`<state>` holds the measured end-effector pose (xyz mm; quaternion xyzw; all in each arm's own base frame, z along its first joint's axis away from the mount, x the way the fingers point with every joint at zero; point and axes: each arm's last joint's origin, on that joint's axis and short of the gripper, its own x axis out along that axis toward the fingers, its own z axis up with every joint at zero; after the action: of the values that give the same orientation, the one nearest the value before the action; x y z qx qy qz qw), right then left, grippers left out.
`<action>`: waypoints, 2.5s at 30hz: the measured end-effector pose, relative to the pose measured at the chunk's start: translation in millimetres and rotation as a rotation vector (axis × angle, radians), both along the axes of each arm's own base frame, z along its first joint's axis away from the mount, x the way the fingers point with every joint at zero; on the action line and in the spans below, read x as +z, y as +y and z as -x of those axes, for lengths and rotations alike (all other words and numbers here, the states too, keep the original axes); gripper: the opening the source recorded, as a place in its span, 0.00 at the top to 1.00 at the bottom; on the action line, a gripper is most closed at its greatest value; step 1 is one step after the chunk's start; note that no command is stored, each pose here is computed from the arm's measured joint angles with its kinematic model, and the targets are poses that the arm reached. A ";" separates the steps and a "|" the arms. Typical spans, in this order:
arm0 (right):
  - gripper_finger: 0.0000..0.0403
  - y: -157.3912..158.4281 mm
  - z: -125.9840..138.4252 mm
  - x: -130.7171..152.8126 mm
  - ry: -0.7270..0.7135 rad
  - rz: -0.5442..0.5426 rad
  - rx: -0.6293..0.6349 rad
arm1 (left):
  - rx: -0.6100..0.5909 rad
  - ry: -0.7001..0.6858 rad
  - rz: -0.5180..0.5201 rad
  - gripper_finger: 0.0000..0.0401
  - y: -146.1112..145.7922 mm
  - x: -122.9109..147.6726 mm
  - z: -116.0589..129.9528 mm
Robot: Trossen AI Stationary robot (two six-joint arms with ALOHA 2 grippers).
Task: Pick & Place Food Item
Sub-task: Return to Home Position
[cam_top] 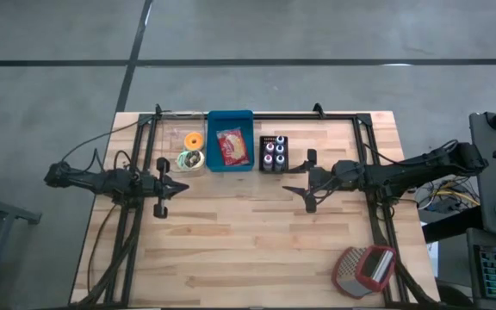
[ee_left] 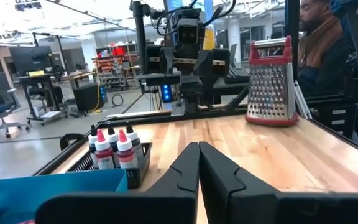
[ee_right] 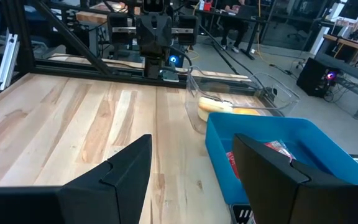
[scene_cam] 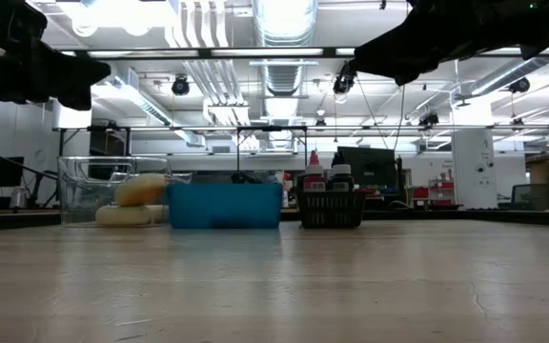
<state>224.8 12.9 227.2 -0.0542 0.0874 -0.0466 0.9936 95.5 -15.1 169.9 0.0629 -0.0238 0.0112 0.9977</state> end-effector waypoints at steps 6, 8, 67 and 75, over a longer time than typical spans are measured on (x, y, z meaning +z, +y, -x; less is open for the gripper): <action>0.45 0.0 0.0 0.0 0.000 0.000 0.000 | -0.003 0.002 0.003 0.96 -0.1 -0.2 0.0; 0.45 0.0 0.0 0.0 0.000 0.000 0.000 | -0.003 0.002 0.003 0.96 -0.1 -0.3 0.0; 0.45 -6.4 98.8 -63.6 -0.146 -0.257 0.009 | -0.001 0.003 0.002 0.95 0.0 -0.5 -0.1; 0.45 -6.6 112.8 -60.4 -0.170 -0.284 0.043 | -0.001 0.003 0.002 0.96 -0.1 -0.5 0.0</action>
<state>112.0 6.3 166.8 0.0892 0.0076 -0.0170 0.9958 95.5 -15.2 169.4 0.0617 -0.0224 0.0105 0.9978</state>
